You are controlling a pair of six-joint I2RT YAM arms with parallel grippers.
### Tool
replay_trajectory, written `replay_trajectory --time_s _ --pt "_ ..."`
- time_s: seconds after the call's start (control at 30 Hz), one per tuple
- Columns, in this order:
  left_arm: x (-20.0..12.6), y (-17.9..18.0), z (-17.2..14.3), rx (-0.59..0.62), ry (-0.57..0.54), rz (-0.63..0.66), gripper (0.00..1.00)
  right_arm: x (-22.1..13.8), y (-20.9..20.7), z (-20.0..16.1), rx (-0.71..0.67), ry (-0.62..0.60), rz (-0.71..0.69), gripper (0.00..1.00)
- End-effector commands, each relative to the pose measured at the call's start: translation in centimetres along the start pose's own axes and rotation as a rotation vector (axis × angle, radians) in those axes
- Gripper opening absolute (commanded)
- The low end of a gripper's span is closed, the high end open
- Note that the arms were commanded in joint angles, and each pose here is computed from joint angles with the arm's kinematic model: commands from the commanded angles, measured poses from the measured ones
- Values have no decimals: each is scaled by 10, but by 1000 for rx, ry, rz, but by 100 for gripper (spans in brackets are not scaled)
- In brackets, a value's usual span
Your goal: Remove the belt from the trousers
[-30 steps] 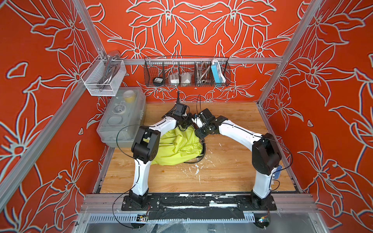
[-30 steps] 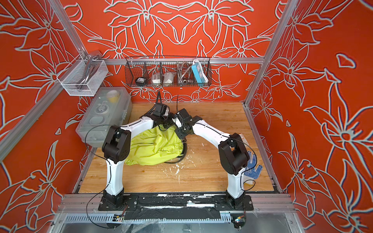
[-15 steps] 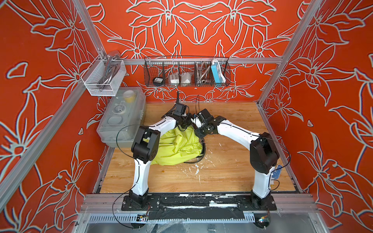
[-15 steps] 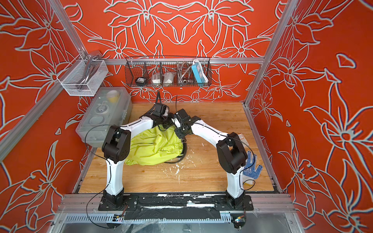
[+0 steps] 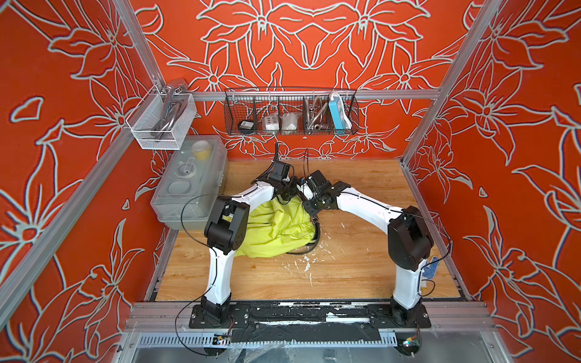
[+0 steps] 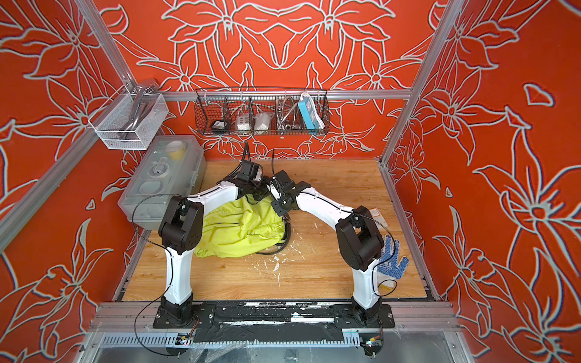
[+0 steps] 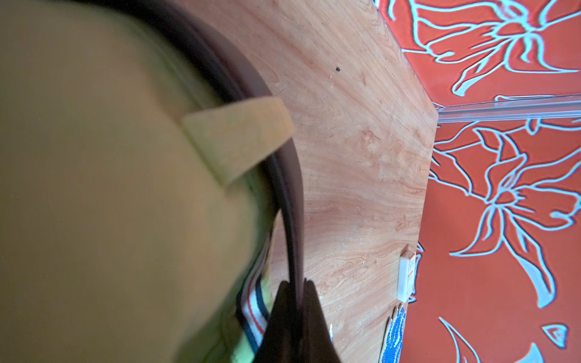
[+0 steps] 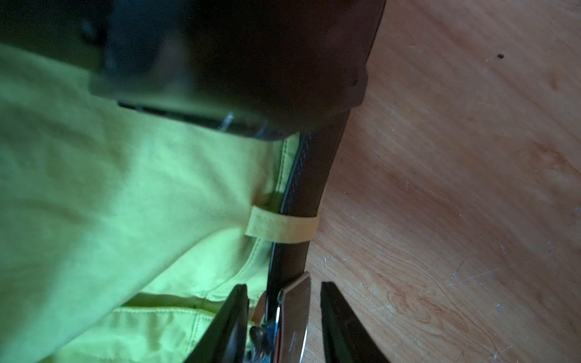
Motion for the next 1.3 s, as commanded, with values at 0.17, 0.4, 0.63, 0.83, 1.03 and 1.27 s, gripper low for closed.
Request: replay_trajectory --time_s 0.17,0.4,0.63,0.83,1.03,1.27 --pt "-11 -10 4 -1 -3 -41 0 15 -5 -27 -13 136 -58 42" --pt "-10 -10 4 -11 -1 -45 0 21 -3 -36 -13 170 -53 34" --pt "-12 -9 3 -14 -6 -44 0 26 -4 -50 -19 222 -68 31" --pt "-16 -12 8 -21 -20 -51 0 27 -6 -60 -21 248 -82 13" --pt "-32 -25 34 -45 -61 -76 0 29 -7 -70 -21 276 -96 0" --pt "-40 -38 41 -47 -63 -114 0 28 -6 -67 -15 263 -76 9"
Point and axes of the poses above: each gripper's point midway between its finger pads, its own x axis out along the fingers, its own y axis along the line the jaws close on, z = x × y, the point moved 5 cm from there along -x, back along the fingers, and after that the axes turned 2 degrees about -x, right-handed, at the moved point
